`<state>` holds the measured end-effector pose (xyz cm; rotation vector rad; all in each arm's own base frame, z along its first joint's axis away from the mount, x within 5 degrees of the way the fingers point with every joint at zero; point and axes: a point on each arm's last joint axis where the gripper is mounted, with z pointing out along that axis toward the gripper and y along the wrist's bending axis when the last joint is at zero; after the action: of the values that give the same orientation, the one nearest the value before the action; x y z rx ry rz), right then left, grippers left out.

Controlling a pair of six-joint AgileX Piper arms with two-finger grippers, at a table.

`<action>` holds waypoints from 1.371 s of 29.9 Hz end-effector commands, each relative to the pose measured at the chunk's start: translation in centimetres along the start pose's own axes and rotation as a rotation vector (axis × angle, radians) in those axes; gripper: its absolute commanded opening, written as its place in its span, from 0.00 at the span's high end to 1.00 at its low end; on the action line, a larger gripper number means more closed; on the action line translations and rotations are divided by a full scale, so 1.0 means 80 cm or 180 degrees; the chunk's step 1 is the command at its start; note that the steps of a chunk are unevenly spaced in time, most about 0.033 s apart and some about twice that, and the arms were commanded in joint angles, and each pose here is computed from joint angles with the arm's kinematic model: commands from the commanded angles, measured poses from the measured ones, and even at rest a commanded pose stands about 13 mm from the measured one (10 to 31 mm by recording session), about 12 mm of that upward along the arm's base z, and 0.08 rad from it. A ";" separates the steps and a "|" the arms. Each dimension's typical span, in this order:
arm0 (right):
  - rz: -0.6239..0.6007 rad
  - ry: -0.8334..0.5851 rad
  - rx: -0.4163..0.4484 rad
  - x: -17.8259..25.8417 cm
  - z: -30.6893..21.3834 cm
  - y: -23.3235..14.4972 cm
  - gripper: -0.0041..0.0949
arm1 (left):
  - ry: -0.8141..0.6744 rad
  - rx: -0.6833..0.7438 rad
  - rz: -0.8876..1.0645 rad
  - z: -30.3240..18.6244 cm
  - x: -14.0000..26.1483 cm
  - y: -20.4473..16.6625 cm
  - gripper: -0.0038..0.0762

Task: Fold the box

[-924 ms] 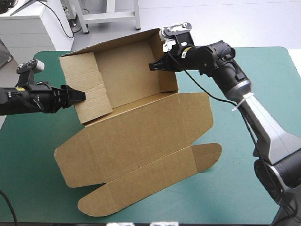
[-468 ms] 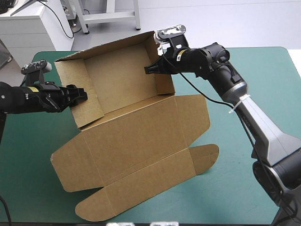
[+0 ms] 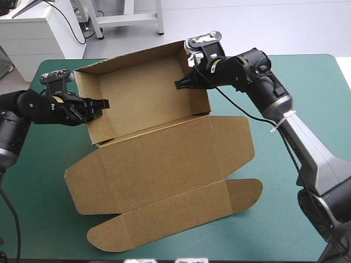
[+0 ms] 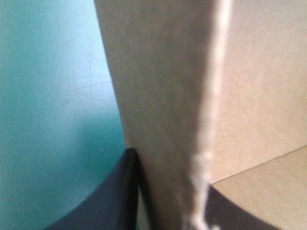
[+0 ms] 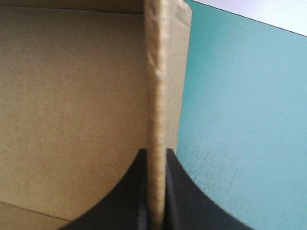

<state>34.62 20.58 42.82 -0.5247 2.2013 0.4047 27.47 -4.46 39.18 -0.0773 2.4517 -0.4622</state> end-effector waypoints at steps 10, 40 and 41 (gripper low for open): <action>-0.0120 0.0042 0.0418 -0.004 -0.057 -0.009 0.97 | -0.0659 0.0184 0.0707 -0.031 -0.026 -0.054 0.96; 0.0462 0.1744 0.0511 0.115 0.073 -0.035 0.97 | 0.0789 -0.0073 0.0932 0.160 -0.024 -0.089 0.96; 0.0513 0.1795 0.0488 0.118 0.077 -0.039 0.97 | 0.0796 -0.0064 0.0930 0.161 -0.023 -0.090 0.96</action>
<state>35.27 18.23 30.75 -0.3369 2.7717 0.0715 36.63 -13.62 29.75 0.3310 2.8394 -0.2170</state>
